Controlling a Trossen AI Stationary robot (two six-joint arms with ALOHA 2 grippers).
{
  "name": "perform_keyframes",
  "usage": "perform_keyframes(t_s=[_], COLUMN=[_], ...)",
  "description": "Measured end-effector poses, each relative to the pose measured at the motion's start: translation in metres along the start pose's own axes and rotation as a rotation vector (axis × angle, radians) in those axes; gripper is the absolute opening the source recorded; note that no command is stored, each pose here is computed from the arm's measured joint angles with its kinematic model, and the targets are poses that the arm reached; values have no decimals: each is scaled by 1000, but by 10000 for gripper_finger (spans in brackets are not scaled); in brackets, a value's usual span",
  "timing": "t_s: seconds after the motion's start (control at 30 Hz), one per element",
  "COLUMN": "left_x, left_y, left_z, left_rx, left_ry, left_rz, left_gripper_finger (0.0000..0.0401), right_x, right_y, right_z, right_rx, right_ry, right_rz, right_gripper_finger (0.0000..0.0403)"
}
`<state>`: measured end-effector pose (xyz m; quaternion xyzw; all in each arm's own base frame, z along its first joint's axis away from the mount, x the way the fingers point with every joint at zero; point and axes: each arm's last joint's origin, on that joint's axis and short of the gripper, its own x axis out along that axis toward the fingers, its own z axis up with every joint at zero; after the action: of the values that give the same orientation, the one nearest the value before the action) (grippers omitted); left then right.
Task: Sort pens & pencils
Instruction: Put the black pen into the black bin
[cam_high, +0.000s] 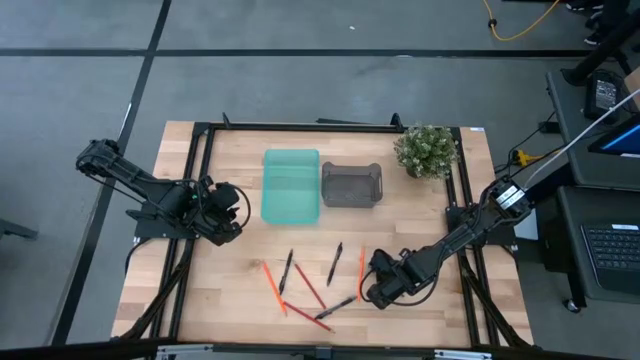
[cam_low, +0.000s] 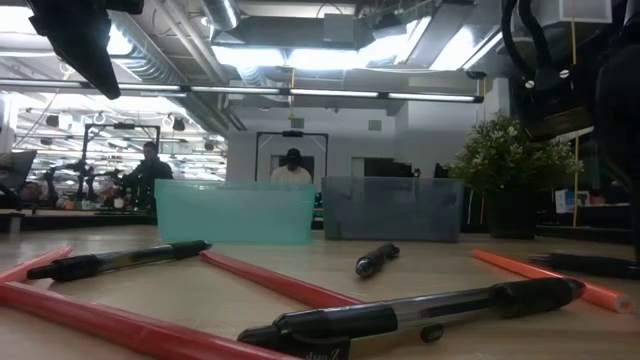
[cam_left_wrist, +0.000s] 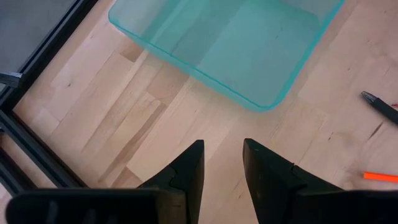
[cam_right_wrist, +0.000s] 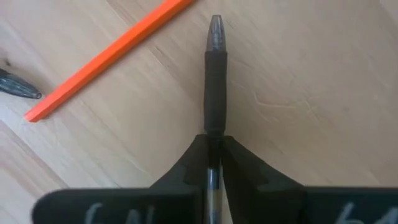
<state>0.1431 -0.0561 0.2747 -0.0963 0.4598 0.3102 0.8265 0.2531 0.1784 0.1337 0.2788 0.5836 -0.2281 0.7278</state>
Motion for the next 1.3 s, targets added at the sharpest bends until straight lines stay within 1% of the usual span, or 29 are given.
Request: perform_keyframes(t_s=[0.27, 0.4, 0.6, 0.67, 0.8, 0.9, 1.03, 1.1, 1.3], left_x=[0, 0, 0, 0, 0, 0, 0, 0, 0], left_y=[0, 0, 1, 1, 1, 2, 3, 3, 4], left_z=[0, 1, 1, 1, 1, 0, 0, 0, 0], left_rx=[0, 1, 25, 29, 32, 37, 42, 47, 68], left_ry=[-11, -19, -26, -30, -30, -28, -25, -27, -41], left_rz=[7, 13, 20, 24, 28, 33, 39, 47, 64], left_gripper_finger=[105, 105, 105, 105, 105, 105, 105, 105, 105], right_x=[-1, -10, -33, -42, -60, -67, -70, -69, -69], right_y=[1, 8, 18, 18, 17, 10, -8, -17, -45], right_z=[1, 3, 11, 16, 40, 64, 99, 115, 158], right_rx=[2, 1, -25, -40, -103, -171, -259, -302, -410], right_ry=[-3, -1, -27, -49, -95, -89, -48, -32, -28], right_rz=[11, 4, -58, -112, -190, -240, -301, -314, -362], right_gripper_finger=[29, 29, 29, 29, 29, 29, 29, 29, 29])
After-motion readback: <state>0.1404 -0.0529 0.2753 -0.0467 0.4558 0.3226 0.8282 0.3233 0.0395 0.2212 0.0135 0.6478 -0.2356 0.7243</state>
